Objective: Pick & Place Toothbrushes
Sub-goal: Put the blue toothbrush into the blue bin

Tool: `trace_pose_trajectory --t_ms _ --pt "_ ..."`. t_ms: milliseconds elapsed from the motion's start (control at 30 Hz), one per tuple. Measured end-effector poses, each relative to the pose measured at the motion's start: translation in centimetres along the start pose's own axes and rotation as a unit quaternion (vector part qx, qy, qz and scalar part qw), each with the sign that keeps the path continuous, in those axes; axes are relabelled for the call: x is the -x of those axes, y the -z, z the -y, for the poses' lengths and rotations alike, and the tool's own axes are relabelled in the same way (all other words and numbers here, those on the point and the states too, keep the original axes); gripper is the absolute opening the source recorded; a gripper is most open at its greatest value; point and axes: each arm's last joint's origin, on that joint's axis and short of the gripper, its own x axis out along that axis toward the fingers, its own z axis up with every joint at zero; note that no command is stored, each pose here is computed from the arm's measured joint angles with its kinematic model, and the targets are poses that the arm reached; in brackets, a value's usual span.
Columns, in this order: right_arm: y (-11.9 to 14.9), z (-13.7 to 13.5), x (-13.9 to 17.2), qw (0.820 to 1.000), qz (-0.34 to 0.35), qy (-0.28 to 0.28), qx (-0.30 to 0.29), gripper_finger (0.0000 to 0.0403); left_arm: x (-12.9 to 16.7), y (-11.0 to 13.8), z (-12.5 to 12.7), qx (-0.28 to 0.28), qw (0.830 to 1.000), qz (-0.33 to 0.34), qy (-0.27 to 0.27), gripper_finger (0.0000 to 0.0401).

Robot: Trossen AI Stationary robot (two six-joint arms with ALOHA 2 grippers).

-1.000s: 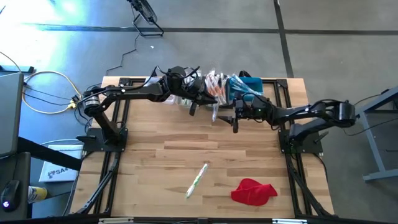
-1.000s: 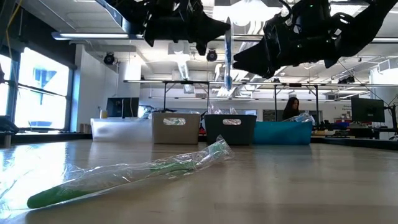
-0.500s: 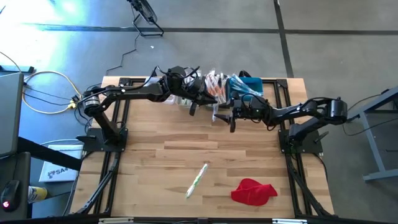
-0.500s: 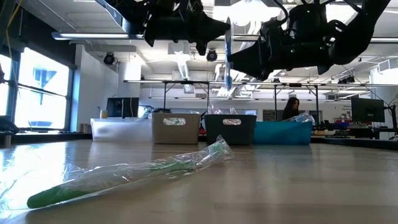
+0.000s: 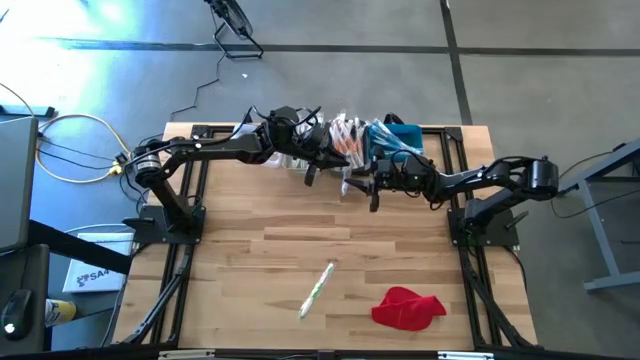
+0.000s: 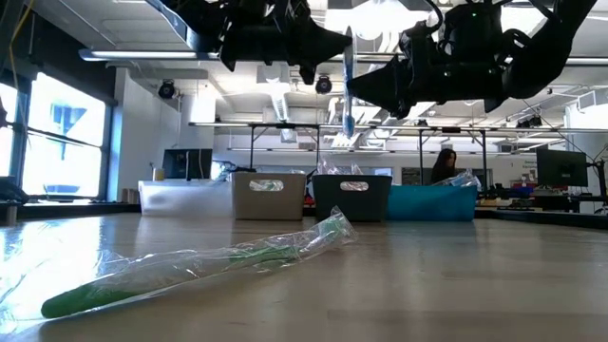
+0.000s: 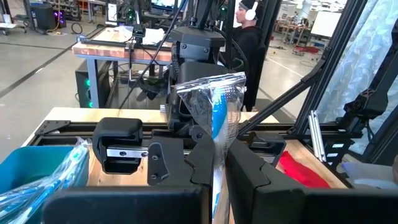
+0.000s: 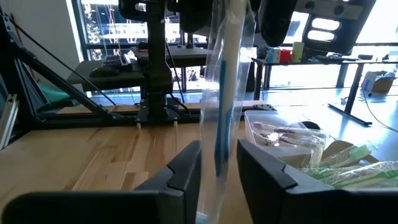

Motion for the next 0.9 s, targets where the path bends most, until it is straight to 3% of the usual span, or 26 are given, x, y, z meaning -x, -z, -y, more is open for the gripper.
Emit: trace_pose_trajectory --t_ms 400,600,900 --pt "0.02 0.0 0.0 1.0 -0.001 -0.001 0.002 0.0015 0.01 0.06 -0.02 0.004 1.0 -0.003 -0.001 0.0015" --pt "0.05 -0.01 0.0 1.0 -0.002 -0.004 0.005 0.0017 0.01 0.15 -0.02 0.006 1.0 -0.007 -0.001 0.002" --pt "0.02 -0.02 0.0 1.0 -0.001 -0.004 0.005 0.001 0.0 0.18 -0.09 0.006 1.0 -0.008 -0.015 0.0071"
